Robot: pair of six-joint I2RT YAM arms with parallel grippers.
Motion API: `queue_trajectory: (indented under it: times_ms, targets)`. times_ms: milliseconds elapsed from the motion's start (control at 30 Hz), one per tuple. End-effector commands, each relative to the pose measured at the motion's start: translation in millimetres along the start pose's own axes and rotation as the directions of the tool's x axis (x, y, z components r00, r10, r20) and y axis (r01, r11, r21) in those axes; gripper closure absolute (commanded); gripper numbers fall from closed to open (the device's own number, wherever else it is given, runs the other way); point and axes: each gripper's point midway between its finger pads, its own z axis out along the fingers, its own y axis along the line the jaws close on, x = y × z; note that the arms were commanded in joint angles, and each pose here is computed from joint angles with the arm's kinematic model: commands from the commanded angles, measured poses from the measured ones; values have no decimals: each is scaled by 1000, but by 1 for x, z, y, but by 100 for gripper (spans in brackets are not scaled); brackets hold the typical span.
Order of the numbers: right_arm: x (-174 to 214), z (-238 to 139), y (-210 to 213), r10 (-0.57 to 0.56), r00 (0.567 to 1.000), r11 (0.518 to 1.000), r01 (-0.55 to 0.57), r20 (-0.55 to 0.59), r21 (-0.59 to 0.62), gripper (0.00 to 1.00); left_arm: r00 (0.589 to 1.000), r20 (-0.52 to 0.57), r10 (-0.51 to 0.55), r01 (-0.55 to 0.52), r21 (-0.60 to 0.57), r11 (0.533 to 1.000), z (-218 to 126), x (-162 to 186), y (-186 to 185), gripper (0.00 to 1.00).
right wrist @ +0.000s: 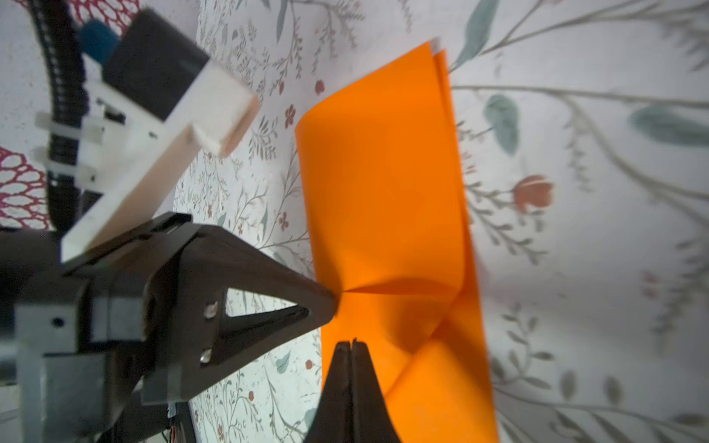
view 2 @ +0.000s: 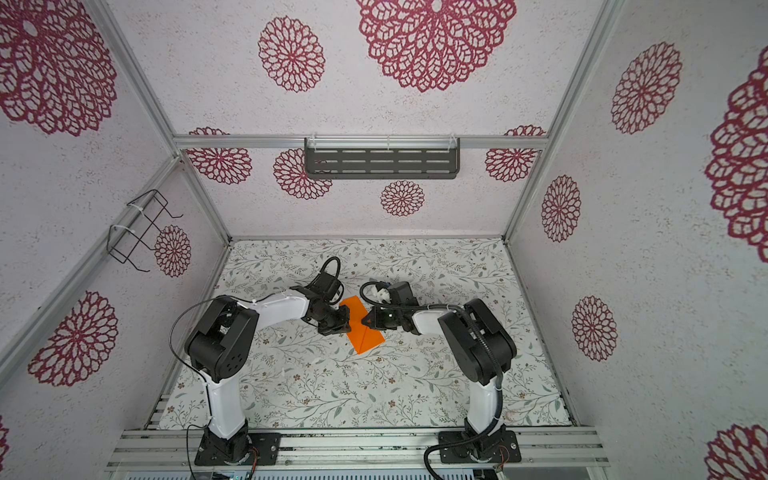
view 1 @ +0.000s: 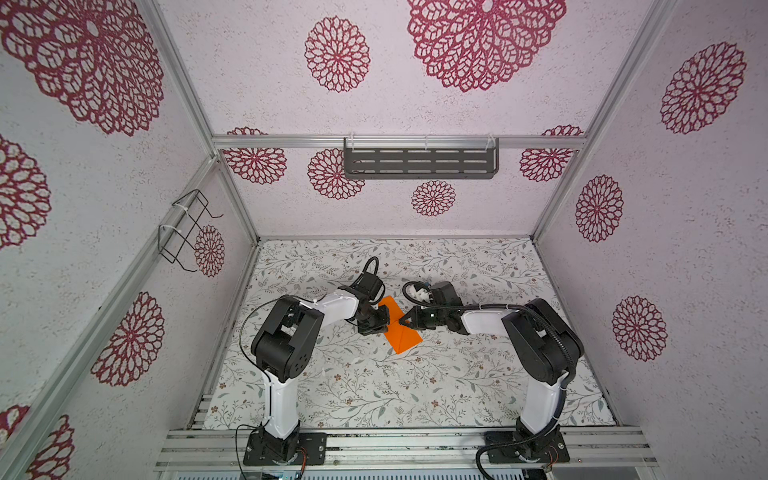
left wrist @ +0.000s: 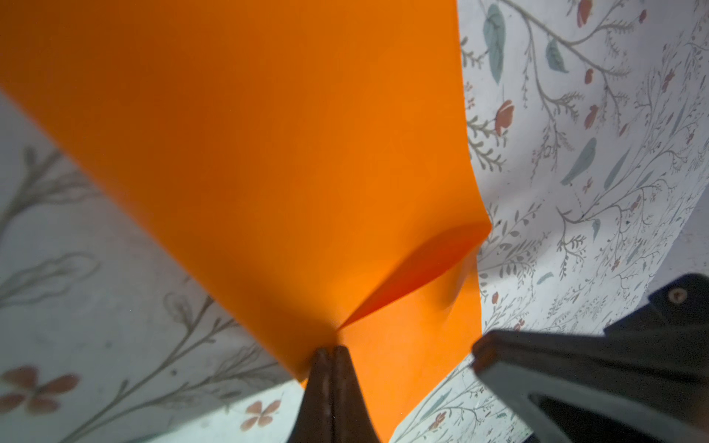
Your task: Fold a paper plane with a square sheet of paper (pick it up from the middle)
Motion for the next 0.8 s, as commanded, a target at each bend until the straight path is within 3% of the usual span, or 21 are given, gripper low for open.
queue_trajectory:
  times_ms: [0, 333, 467, 533, 700, 767]
  targets:
    - [-4, 6, 3, -14, 1000, 1000, 14, -7, -26, 97, 999, -37, -6, 3, -101, 995, 10, 10, 26, 100]
    - [6, 20, -23, 64, 998, 996, -63, -18, 62, 99, 998, 61, 22, -24, 43, 999, -17, -19, -11, 100]
    - [5, 23, -24, 106, 994, 991, -107, 14, 76, 99, 990, 137, -41, 36, 37, 999, -38, -29, -5, 89]
    - [4, 25, -26, 133, 991, 988, -135, 31, 80, 99, 982, 165, -90, 89, 13, 996, -43, -30, 6, 79]
    - [-1, 30, -26, 177, 983, 981, -180, 54, 70, 99, 968, 201, -151, 157, -16, 987, -44, -34, 24, 62]
    - [-3, 30, -26, 184, 981, 980, -188, 62, 66, 99, 968, 192, -164, 168, -3, 986, -40, -38, 23, 60]
